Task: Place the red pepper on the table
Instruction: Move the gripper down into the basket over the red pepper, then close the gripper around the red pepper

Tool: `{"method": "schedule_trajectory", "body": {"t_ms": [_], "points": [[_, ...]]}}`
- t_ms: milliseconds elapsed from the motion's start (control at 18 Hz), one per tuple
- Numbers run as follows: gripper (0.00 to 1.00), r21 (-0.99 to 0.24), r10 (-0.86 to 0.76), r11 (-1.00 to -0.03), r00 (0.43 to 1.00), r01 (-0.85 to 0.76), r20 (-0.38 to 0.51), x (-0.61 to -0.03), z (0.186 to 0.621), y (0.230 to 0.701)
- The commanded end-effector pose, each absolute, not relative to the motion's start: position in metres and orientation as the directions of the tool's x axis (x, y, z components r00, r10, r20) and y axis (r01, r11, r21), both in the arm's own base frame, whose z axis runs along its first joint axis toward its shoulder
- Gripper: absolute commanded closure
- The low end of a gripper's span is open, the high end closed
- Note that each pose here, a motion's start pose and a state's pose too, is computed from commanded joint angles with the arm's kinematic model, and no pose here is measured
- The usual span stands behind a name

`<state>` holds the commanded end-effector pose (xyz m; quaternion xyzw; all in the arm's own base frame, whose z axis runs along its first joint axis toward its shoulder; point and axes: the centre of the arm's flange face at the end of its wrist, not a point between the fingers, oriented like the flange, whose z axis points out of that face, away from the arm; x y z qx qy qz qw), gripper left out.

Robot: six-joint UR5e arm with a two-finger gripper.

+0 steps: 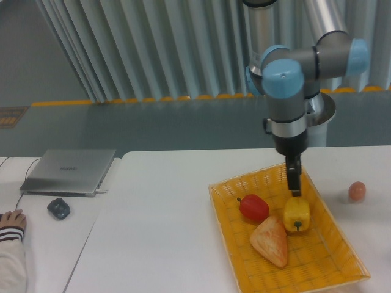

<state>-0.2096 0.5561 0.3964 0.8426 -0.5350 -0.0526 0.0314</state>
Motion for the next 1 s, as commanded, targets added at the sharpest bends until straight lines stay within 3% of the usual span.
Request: {"method": "schedule_trajectory", "body": {"t_ms": [278,556,1000], "points": [[0.0,0.181,-0.94,-0.334,0.34,-0.925,0.007,-0.166,0.366,0.575],[0.0,0.179,-0.954,-0.287,0.298,-0.941,0.039,-0.144,0.34,0.588],[0.0,0.195,-0.958,-0.263,0.279,-0.945,0.061,-0.136,0.31,0.598]]}}
